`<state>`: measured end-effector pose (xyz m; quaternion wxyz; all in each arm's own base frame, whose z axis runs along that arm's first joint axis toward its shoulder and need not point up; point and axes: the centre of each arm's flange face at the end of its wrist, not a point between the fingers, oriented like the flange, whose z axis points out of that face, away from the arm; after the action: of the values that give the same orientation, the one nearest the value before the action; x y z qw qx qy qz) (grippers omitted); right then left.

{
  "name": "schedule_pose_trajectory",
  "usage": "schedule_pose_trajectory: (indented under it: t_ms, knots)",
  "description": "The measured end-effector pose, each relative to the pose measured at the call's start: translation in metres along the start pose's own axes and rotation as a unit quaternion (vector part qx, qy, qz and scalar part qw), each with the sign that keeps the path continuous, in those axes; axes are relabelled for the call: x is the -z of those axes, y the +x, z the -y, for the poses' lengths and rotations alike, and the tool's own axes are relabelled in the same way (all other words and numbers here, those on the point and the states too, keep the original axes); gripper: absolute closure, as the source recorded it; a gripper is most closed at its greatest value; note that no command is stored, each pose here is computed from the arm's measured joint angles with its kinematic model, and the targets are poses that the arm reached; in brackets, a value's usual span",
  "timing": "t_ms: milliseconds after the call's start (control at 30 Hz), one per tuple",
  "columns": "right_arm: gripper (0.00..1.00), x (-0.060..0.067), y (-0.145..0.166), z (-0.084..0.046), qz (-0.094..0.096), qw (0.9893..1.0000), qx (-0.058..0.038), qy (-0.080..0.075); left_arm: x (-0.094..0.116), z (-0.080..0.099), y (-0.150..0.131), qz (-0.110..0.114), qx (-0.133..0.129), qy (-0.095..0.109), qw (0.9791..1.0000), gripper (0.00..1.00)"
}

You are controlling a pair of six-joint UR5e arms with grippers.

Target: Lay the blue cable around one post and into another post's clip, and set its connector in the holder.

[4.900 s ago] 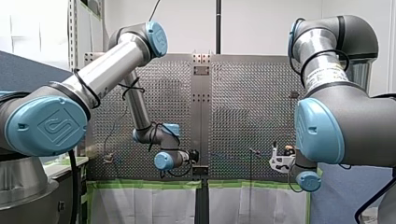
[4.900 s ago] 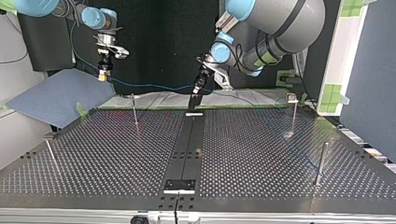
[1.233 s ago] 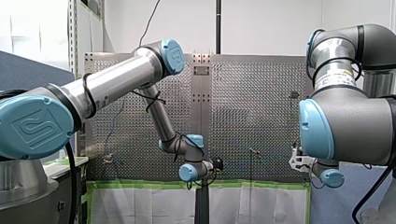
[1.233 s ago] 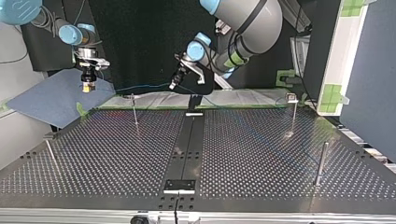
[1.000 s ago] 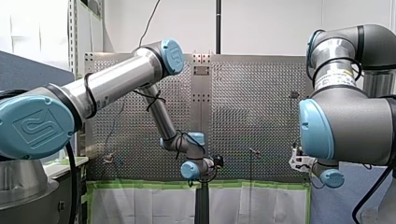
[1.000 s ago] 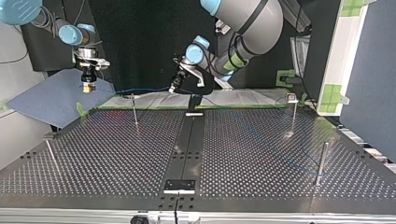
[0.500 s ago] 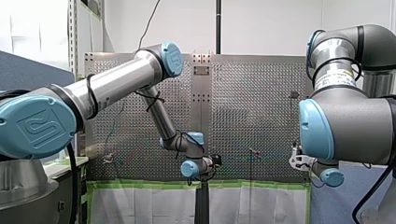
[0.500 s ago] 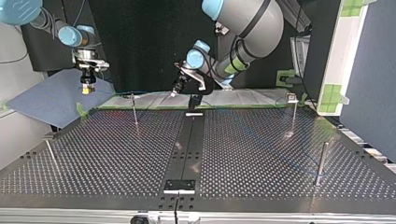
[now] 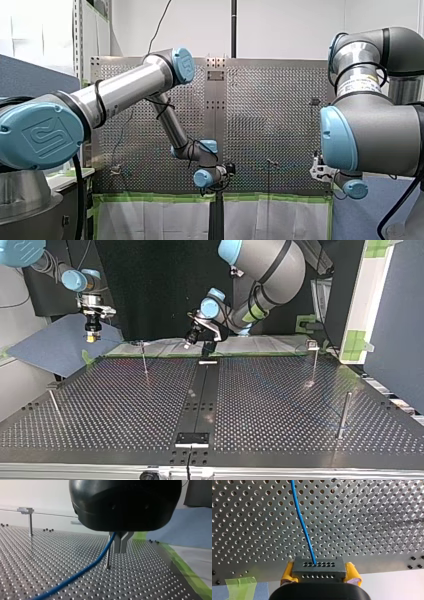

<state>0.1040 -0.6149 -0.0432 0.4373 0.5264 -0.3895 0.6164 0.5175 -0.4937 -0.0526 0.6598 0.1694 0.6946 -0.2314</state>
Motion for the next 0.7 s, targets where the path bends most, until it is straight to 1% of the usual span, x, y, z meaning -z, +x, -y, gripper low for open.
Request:
schedule_pose_trajectory:
  t_ms: [100, 200, 267, 333, 400, 500, 600, 700]
  knots:
    - [0.76, -0.001, -0.005, -0.001, 0.002, 1.0000, -0.0007, 0.000, -0.004, -0.004, 0.003, -0.003, 0.003, -0.002, 1.0000, 1.00]
    - [0.76, -0.002, -0.014, -0.001, 0.009, 1.0000, -0.0010, 0.001, -0.007, -0.006, 0.011, -0.011, -0.001, -0.004, 0.9999, 1.00]
    - [0.76, -0.002, -0.021, -0.002, 0.015, 0.9999, 0.0005, 0.000, -0.010, -0.007, 0.014, -0.016, -0.004, -0.005, 0.9999, 1.00]
    - [0.76, -0.003, -0.029, -0.003, 0.023, 0.9997, 0.0043, -0.001, -0.015, -0.008, 0.014, -0.017, -0.004, -0.006, 0.9998, 1.00]
    - [0.76, -0.003, -0.033, -0.004, 0.031, 0.9995, 0.0085, -0.001, -0.018, -0.010, 0.012, -0.017, -0.004, -0.007, 0.9998, 1.00]
    - [0.76, -0.004, -0.036, -0.005, 0.039, 0.9992, 0.0097, -0.002, -0.023, -0.014, 0.008, -0.015, -0.004, -0.010, 0.9998, 1.00]
    - [0.76, -0.006, -0.037, -0.006, 0.044, 0.9990, 0.0098, -0.002, -0.028, -0.019, 0.004, -0.012, -0.003, -0.013, 0.9998, 1.00]
    - [0.76, -0.011, -0.035, -0.009, 0.044, 0.9989, 0.0115, -0.003, -0.031, -0.024, 0.001, -0.009, 0.000, -0.016, 0.9998, 1.00]
